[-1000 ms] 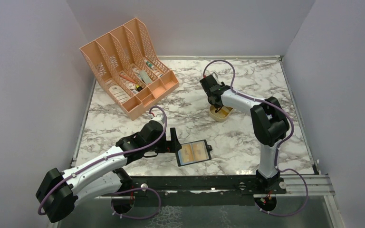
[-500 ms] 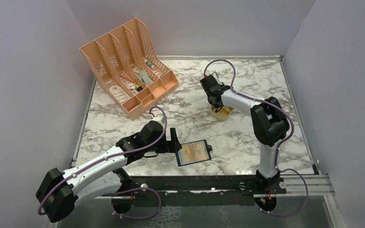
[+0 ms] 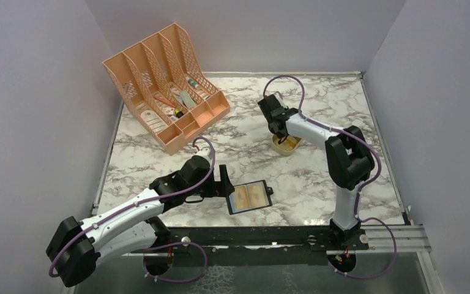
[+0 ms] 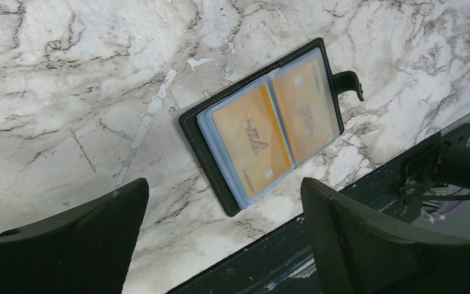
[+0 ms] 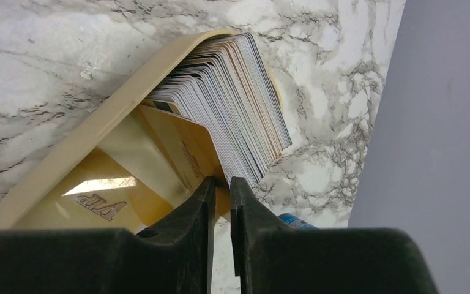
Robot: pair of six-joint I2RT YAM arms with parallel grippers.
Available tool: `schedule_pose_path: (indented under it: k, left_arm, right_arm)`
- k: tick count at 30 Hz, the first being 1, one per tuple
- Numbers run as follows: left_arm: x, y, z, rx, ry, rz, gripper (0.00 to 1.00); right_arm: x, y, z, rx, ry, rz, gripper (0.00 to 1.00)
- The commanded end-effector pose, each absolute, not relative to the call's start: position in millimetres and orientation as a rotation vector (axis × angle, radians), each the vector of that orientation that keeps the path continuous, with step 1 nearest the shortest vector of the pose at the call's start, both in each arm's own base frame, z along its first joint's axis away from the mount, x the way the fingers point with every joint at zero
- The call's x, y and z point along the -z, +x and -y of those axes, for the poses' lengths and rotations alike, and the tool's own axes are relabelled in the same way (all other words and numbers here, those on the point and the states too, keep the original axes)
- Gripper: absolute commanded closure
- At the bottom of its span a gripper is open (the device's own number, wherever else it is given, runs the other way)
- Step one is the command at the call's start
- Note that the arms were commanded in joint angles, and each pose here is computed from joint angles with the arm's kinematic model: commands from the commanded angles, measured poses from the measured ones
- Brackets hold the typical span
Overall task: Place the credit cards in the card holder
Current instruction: Pick up the credit card from the storage box.
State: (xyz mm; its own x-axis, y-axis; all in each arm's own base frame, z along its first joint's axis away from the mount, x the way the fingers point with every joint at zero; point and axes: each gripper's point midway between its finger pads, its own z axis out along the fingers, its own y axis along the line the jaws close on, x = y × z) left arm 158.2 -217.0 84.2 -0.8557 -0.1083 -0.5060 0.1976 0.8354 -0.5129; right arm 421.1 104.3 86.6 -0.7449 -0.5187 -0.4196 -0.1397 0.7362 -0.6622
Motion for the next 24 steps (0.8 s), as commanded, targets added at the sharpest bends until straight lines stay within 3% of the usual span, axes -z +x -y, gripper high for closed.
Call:
schedule_pose_path:
  k: [1, 9, 16, 24]
  left_arm:
    - [-88, 156, 224, 0.834, 0.079, -2.461, 0.03]
    - [-98, 157, 231, 0.879, 0.082, -2.450, 0.04]
    - [-106, 159, 239, 0.922, 0.055, -2.448, 0.08]
    - [-130, 160, 255, 1.054, -0.008, -2.415, 0.13]
  right_arm:
    - [-115, 421, -105, 0.772, -0.417, -2.321, 0.89]
    - [-129, 404, -119, 0.602, -0.430, -2.354, 0.98]
    - [-143, 372, -142, 0.354, -0.439, -2.406, 0.99]
    - [-181, 321, -193, -0.227, -0.422, -2.376, 0.99]
